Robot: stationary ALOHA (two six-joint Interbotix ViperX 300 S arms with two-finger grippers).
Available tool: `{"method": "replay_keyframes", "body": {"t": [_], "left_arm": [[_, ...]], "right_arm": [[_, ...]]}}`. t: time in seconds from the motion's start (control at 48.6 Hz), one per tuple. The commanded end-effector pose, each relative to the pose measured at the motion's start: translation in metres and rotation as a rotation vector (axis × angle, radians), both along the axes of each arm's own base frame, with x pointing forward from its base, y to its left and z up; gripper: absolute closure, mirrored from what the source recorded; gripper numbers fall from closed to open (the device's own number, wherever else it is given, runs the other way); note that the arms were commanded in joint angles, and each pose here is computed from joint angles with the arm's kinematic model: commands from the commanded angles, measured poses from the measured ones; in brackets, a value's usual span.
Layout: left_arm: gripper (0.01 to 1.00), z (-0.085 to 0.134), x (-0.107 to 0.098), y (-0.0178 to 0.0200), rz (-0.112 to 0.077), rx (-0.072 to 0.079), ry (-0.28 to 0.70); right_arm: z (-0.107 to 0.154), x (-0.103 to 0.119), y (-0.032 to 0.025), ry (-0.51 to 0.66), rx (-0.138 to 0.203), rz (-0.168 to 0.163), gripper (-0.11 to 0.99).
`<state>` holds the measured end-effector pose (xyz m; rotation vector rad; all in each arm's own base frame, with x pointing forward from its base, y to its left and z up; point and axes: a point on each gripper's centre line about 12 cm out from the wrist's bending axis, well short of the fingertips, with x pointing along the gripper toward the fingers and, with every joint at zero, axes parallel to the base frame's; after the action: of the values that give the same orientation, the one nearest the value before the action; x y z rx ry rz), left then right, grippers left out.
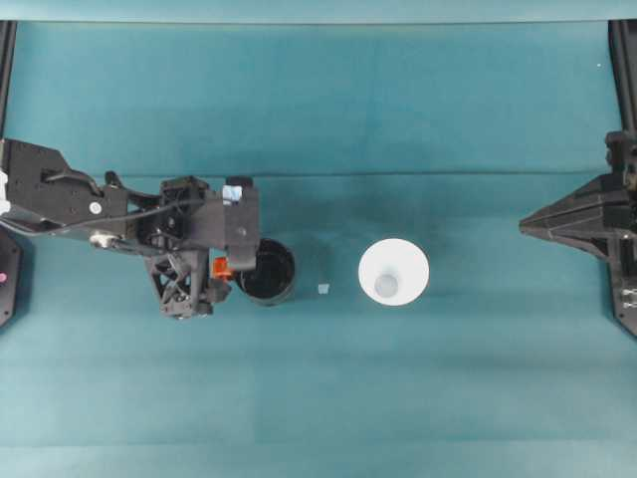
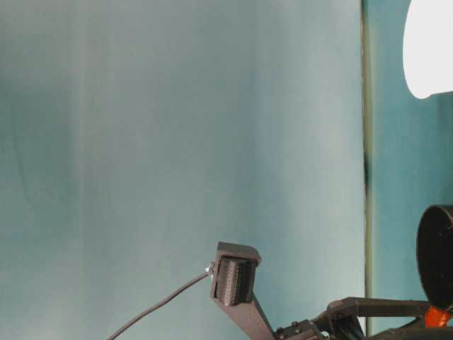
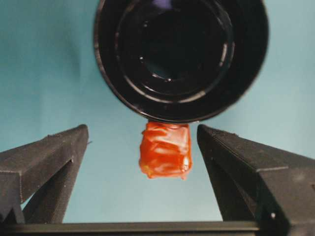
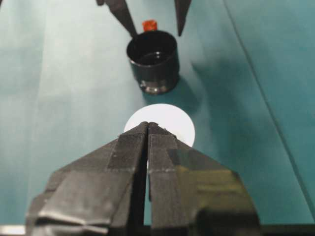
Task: Put the paper cup into the moved red handle cup holder.
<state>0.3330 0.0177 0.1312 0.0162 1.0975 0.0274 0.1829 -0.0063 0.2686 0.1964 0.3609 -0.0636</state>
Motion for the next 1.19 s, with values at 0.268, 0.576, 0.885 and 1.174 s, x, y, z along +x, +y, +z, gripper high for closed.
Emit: {"method": "replay_keyframes", "body": {"t": [0.268,0.576,0.885,1.174], "left_arm": [[0.028,0.009,0.006,-0.0013,-0.019,0.009,-0.03],[0.419,0.01,0.006,-0.0012,-0.022,0.012,-0.035],[0.738,0.019,0.006,-0.0012,-0.049,0.028,-0.063],[0.737,0.055,0.014,-0.0018,-0.051,0.033,-0.121]], "right_arm": [[0.005,0.001,-0.0003,-0.016,0.009,-0.005,0.98],[0.003,0.002,-0.0003,-0.013,0.01,-0.005,0.98],[0.004,0.001,-0.0006,-0.017,0.011,-0.007,0.98],[0.004,0.001,-0.0003,-0.017,0.012,-0.006,0.98]]}}
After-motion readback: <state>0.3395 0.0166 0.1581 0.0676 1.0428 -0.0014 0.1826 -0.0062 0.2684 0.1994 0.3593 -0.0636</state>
